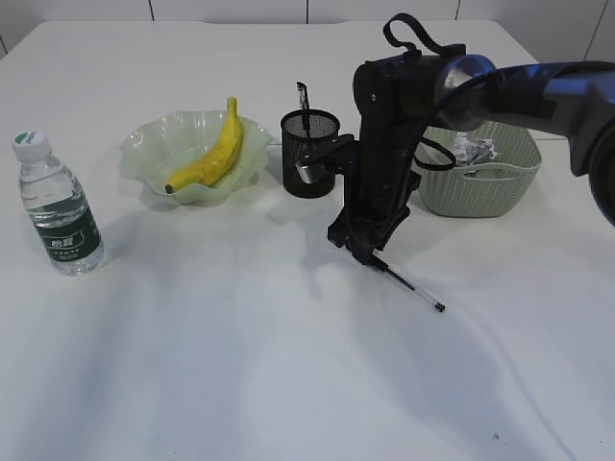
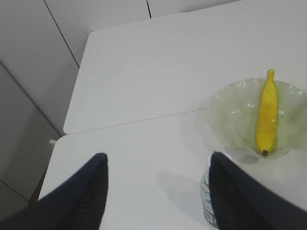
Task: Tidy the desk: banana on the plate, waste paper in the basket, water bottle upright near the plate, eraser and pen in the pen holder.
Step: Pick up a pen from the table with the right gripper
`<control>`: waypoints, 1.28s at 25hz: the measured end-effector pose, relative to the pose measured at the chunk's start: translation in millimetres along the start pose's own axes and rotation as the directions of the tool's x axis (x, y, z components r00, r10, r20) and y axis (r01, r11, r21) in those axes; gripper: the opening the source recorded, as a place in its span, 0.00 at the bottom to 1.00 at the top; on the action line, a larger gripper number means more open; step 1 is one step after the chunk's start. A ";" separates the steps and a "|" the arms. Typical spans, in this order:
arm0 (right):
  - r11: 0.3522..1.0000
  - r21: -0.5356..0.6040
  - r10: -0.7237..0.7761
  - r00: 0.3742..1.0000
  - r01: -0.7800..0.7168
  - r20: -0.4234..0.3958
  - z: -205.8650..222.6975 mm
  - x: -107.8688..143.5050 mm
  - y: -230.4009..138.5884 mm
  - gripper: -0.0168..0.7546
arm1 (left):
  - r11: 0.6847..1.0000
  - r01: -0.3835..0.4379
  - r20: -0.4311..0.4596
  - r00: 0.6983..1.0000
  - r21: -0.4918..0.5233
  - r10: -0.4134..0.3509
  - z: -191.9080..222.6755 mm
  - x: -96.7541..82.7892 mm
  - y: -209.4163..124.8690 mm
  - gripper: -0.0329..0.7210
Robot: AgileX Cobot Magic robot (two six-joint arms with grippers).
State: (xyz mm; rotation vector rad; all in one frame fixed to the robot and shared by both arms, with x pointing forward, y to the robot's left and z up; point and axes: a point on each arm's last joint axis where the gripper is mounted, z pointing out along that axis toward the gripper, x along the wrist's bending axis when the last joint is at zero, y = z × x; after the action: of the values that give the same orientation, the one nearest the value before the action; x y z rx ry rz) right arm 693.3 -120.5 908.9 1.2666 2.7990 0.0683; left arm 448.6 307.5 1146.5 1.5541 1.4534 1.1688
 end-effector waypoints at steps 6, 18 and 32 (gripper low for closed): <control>1.000 0.005 0.000 1.000 0.000 -0.002 0.0 0.2 -0.4 0.36 | 1.000 0.000 0.000 1.000 0.000 0.000 0.0 0.0 0.0 0.66; 1.000 0.005 0.000 1.000 0.000 -0.002 0.0 0.2 -0.4 0.36 | 1.000 0.000 0.000 1.000 0.000 0.000 0.0 0.0 0.0 0.66; 0.999 0.030 0.017 1.000 -0.017 -0.014 10.1 0.7 -0.5 0.36 | 1.000 0.000 0.000 1.000 0.001 0.000 0.0 0.0 -0.1 0.66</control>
State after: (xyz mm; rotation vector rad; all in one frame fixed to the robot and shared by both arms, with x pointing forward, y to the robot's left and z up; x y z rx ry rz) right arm 693.3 -120.2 898.7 1.3020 2.8117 0.0361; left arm 448.6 307.5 1146.4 1.5545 1.4540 1.1685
